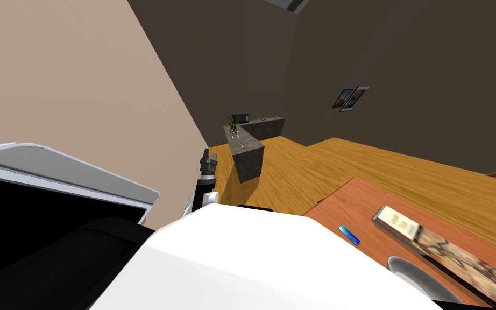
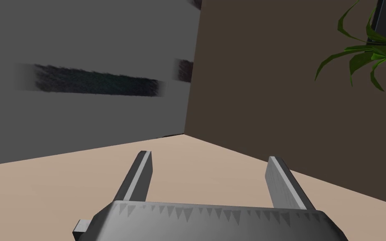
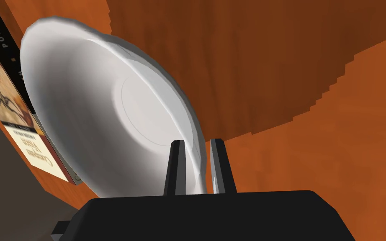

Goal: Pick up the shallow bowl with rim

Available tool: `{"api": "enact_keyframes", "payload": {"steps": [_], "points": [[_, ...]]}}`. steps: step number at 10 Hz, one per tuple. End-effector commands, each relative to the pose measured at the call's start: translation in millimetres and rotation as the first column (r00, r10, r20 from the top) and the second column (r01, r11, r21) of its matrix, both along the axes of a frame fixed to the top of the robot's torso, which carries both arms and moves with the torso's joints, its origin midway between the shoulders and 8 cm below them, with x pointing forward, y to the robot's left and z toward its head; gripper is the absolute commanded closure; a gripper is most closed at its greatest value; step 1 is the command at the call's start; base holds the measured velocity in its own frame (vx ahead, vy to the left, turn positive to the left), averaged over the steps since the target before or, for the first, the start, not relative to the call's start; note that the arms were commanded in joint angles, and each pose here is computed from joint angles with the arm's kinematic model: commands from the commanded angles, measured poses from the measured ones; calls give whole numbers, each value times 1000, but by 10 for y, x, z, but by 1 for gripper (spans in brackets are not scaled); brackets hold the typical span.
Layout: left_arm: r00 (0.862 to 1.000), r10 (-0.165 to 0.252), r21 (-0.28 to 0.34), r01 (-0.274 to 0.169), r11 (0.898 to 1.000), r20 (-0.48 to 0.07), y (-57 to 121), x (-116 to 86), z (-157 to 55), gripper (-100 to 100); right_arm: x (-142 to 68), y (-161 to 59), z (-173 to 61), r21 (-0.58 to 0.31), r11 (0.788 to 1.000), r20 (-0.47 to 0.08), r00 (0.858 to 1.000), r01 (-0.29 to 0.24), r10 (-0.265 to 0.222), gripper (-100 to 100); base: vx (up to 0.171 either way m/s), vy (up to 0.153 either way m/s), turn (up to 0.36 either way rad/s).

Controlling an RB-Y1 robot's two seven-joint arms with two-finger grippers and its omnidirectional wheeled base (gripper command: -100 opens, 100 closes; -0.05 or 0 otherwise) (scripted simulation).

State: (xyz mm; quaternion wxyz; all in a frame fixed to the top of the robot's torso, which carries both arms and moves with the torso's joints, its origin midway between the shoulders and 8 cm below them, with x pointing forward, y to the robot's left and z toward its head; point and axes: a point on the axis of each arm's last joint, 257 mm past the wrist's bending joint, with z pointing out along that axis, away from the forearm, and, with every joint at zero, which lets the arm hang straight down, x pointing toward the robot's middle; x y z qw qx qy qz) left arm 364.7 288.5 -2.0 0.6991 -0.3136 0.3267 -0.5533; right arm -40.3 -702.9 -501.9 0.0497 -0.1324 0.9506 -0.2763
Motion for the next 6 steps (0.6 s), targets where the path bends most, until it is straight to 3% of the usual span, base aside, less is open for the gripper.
{"api": "enact_keyframes", "payload": {"steps": [1,2,3,5,6], "points": [[1000,0,0,0,1000,0,0,0,0,0,0,0,0,0,1000,0,1000,0,0,100,0,0,0],[1000,0,0,0,1000,0,0,0,0,0,0,1,-1,0,1000,0,1000,0,0,0,0,0,0],[1000,0,0,0,1000,0,0,0,0,0,17,-59,85,0,1000,2,1000,-3,3,100,7,61,-76],[1000,0,0,0,1000,0,0,0,0,0,16,-75,110,-1,1000,0,1000,-7,7,100,15,70,-46],[1000,0,0,0,1000,0,0,0,0,0,13,-74,112,1,1000,0,1000,-7,7,0,1,9,1]]}}
